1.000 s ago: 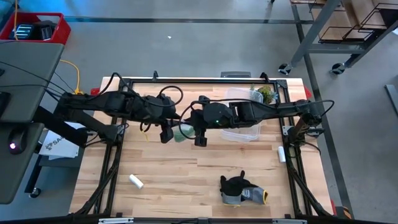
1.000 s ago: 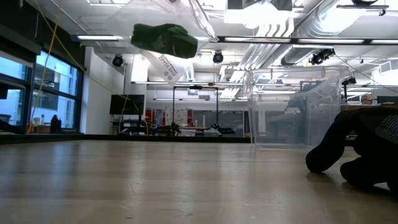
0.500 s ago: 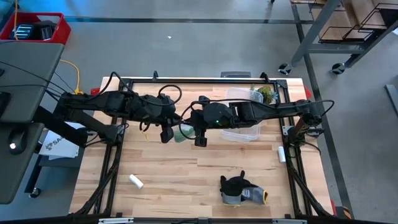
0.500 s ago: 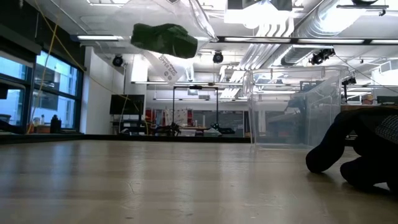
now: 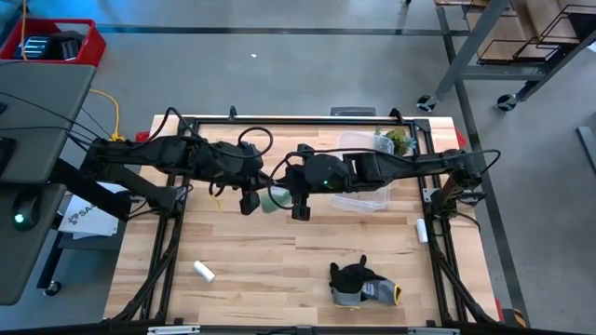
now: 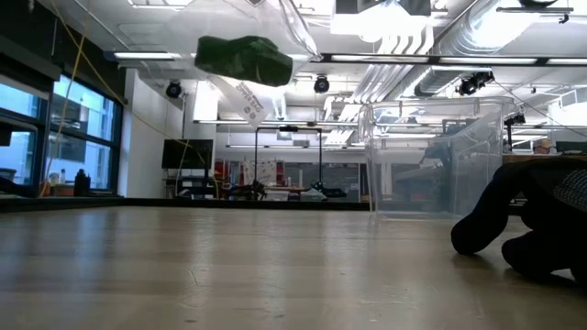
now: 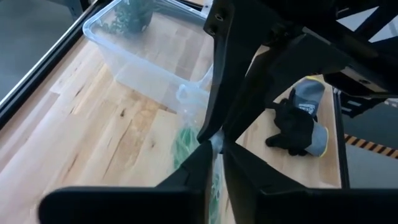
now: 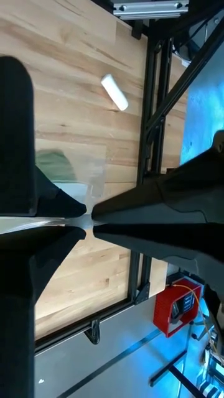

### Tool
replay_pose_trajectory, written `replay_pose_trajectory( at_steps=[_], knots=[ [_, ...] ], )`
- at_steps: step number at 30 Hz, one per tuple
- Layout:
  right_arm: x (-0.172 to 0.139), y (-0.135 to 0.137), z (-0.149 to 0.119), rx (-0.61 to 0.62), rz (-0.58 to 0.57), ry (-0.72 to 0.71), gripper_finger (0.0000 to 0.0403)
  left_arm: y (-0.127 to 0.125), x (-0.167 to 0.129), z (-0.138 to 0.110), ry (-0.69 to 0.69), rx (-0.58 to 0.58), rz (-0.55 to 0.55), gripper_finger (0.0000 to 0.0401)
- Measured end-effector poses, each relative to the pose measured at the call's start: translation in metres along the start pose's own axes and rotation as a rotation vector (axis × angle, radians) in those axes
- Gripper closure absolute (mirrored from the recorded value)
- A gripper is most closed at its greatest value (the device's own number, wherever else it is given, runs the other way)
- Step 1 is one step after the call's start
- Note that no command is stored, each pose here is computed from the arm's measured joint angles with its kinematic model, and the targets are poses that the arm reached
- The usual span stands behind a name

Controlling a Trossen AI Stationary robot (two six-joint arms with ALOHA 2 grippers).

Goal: Roll bandage
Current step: Close the transparent zip bag

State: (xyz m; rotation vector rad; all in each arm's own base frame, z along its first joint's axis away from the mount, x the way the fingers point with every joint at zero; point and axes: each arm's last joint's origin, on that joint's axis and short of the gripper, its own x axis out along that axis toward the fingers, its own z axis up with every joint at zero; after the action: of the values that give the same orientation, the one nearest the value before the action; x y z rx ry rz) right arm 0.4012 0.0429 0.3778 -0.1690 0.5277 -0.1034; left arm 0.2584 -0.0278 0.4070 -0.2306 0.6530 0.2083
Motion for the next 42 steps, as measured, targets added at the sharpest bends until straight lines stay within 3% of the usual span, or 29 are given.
replay_pose_trajectory(
  at_steps=[8,13,26,42],
  knots=[
    [0.0,-0.0002,0.0001,0.001,-0.001,-0.001,0.0403,-0.0009,0.0002,-0.0005,0.015,-0.015,-0.032,0.0293],
    [0.0,-0.0002,0.0001,0.001,-0.002,-0.001,0.0403,-0.0008,0.0003,-0.0007,0.016,-0.017,-0.028,0.0277],
    [-0.0002,-0.0001,0.0,0.0,-0.001,0.001,0.0403,-0.0002,0.002,-0.0018,0.027,-0.021,-0.008,0.0345],
    [-0.0003,0.0,0.0004,-0.007,0.007,-0.004,0.0403,-0.0004,0.004,-0.0017,0.025,-0.032,0.008,0.0383]
  ],
)
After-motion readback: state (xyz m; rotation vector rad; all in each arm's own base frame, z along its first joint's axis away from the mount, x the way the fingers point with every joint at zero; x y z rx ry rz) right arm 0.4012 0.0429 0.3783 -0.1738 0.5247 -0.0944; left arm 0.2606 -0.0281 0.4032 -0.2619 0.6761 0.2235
